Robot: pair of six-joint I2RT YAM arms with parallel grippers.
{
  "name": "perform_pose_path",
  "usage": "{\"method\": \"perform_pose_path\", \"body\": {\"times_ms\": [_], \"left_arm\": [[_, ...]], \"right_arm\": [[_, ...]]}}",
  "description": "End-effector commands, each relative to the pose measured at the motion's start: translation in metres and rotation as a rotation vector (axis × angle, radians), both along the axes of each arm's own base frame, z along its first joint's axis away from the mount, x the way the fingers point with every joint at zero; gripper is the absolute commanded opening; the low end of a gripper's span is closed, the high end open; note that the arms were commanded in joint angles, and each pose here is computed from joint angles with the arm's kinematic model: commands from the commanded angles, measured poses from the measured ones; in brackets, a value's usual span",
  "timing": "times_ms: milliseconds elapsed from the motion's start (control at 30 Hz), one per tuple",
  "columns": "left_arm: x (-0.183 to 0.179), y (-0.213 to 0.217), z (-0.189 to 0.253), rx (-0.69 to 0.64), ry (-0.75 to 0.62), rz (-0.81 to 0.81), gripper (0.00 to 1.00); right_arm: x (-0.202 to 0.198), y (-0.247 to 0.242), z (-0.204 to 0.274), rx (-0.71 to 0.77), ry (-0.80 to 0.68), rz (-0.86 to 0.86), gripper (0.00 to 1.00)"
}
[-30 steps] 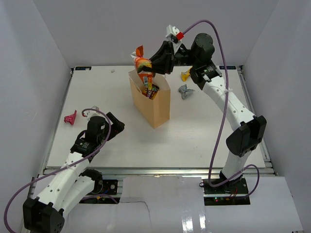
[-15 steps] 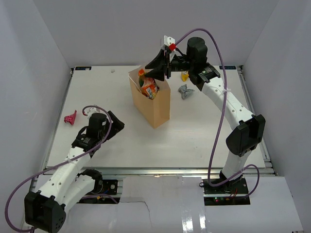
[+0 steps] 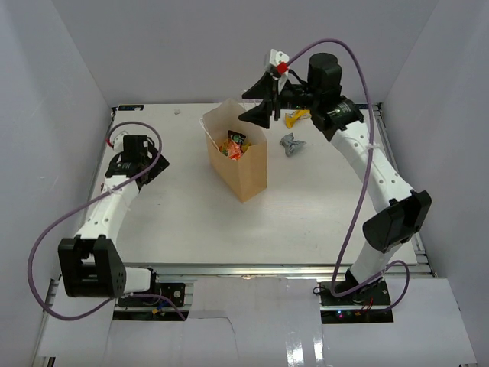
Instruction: Place the snacks into the paper bag
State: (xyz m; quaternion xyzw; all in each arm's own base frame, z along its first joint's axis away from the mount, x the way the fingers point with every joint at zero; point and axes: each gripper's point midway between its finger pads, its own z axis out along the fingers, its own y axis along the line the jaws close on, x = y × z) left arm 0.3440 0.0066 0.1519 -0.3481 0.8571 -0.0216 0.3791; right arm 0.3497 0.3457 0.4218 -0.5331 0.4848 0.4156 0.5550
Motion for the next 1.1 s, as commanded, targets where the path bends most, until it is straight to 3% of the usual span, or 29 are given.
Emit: {"method": "perform_pose_path", "body": {"times_ms": [0,33,133,167,233,367,567,900,1033,1067], "left_arm": [[0.026,0.047,0.005,0.344,0.089,-0.077,0.98],[0.033,0.061,0.008,0.481,0.125,-0.136,0.98],[0.048,0.088,0.003,0.698,0.197,-0.194,0.98],[0.050,0.095,0.003,0.752,0.206,-0.213,0.98],[0.058,0.102,-0.001,0.823,0.195,-0.231,0.98],[0.052,0.145,-0.015,0.917,0.328,-0.164,0.98],[0.063,0.165,-0.040,0.933,0.370,-0.168,0.98],[0.049,0.176,-0.102,0.836,0.475,-0.209,0.95],[0.043,0.179,-0.117,0.776,0.485,-0.225,0.88],[0.043,0.178,-0.120,0.764,0.485,-0.229,0.80]], "right_arm": [[-0.009,-0.054,0.024,-0.003,-0.041,-0.084,0.70],[-0.002,-0.076,0.007,-0.028,0.001,-0.132,0.72],[0.002,-0.123,-0.032,-0.089,0.077,-0.212,0.78],[-0.001,-0.134,-0.067,-0.130,0.165,-0.229,0.80],[-0.008,-0.155,-0.087,-0.169,0.149,-0.269,0.81],[-0.022,-0.198,-0.137,-0.243,0.204,-0.361,0.81],[-0.045,-0.227,-0.176,-0.300,0.317,-0.415,0.81],[-0.039,-0.238,-0.170,-0.312,0.368,-0.453,0.82],[-0.034,-0.239,-0.165,-0.305,0.372,-0.461,0.82],[-0.033,-0.239,-0.164,-0.305,0.369,-0.465,0.81]]}}
